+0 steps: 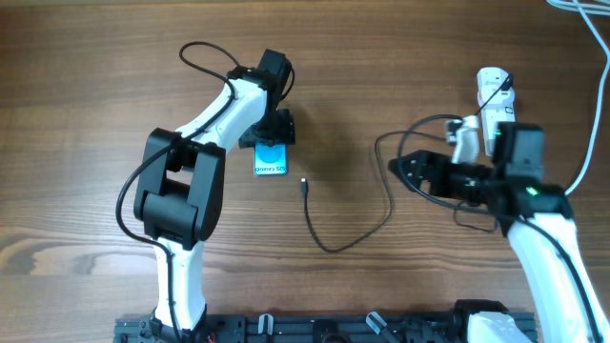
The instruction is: Plug charger to phone and switch on socket
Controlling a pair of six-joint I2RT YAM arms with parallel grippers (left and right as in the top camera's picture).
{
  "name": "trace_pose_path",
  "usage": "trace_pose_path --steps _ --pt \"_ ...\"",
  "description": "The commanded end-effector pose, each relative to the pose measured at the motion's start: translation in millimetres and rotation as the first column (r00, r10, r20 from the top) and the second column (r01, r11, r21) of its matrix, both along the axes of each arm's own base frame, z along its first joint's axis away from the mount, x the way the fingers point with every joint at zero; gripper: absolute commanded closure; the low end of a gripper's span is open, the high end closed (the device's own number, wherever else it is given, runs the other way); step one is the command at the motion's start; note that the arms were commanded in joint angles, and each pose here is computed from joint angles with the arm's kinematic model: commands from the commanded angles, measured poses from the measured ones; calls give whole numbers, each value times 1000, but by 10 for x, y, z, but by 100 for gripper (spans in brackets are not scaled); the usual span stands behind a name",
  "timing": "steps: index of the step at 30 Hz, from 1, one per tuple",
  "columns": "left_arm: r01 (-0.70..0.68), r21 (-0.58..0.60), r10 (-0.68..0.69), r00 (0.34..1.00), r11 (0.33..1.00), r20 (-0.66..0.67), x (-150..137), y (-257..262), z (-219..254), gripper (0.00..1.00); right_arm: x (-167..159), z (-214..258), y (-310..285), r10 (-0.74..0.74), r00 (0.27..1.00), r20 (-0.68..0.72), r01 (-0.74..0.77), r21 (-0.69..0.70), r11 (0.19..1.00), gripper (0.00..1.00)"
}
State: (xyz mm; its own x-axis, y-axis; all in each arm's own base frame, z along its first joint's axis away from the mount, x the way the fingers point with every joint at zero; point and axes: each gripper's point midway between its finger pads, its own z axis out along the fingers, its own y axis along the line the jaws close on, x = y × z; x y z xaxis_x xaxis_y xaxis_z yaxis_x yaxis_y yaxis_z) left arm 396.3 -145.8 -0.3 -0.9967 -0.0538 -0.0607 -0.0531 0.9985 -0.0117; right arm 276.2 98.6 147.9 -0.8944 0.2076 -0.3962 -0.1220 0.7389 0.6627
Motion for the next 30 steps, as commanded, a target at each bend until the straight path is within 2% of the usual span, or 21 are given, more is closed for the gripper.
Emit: trace_pose_path --steps 1,4,8,12,14,17,19,26,30 --pt "-18 -31 18 1000 999 10 -11 38 228 28 -6 -239 434 177 983 -55 -174 55 983 0" --pt "-30 -86 31 999 996 15 -30 35 415 28 1 -410 815 294 954 -58 -287 99 953 0" --pt "6 -207 -16 999 978 -47 -164 -89 492 28 60 -679 1214 340 936 -94 -326 140 935 0" --pt "73 -374 -118 988 925 -97 -333 -356 581 28 89 -849 1686 393 917 -64 -375 191 907 1" --pt "90 -431 -148 984 898 -103 -374 -448 626 28 101 -844 1845 400 915 -43 -383 216 898 4" --pt "110 -463 -172 981 879 -93 -382 -502 653 29 123 -807 1969 402 916 -9 -389 226 893 8" --pt "110 -463 -172 981 879 -93 -382 -502 653 29 230 -865 1947 323 946 -34 -311 193 931 15" --pt "193 -491 -246 968 849 -44 -387 -546 720 29 463 -879 1891 211 977 0 -209 149 967 17" --pt "203 -493 -246 969 846 -22 -370 -553 781 29 500 -840 1904 198 980 12 -198 161 967 27"
